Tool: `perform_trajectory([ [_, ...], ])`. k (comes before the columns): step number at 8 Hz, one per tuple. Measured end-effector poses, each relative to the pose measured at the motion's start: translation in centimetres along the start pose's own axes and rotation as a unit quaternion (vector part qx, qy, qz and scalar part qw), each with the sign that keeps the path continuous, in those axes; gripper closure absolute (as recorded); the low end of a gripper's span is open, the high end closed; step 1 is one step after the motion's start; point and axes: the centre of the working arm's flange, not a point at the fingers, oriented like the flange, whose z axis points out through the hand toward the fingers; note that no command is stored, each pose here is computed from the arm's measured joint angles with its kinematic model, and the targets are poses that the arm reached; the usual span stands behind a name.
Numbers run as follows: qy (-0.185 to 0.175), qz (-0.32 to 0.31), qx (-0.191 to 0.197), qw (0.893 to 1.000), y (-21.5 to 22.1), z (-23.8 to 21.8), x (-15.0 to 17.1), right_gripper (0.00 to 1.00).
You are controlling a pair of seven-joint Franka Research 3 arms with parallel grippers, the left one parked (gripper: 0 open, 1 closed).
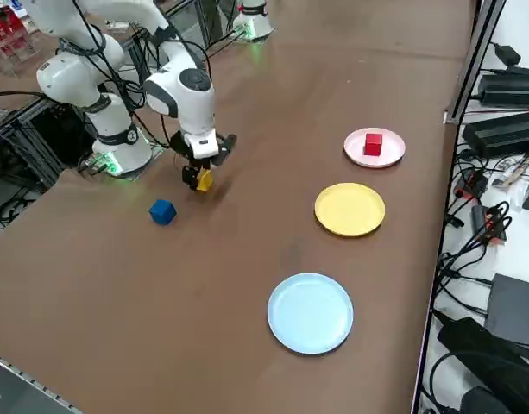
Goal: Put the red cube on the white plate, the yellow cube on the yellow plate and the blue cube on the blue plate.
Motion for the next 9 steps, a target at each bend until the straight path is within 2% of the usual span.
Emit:
perform_trajectory([
  [1,-0.003,0.000,0.001,1.000,0.0,0.3,0.0,0.03],
  [2,-0.003,0.004,0.002,1.000,0.3,0.4,0.0,0.14],
  [3,-0.004,0.013,0.004,1.000,1.0,0.4,-0.2,0.17],
  [4,-0.006,0.019,0.006,1.000,1.4,0.2,-0.2,0.30],
  [6,-0.011,0.021,0.007,1.000,1.6,-0.8,-0.1,0.30],
  [7,-0.012,0.020,0.006,1.000,1.7,-2.6,0.6,0.30],
  [9,-0.005,0.018,0.002,1.000,2.0,-9.4,3.5,0.30],
])
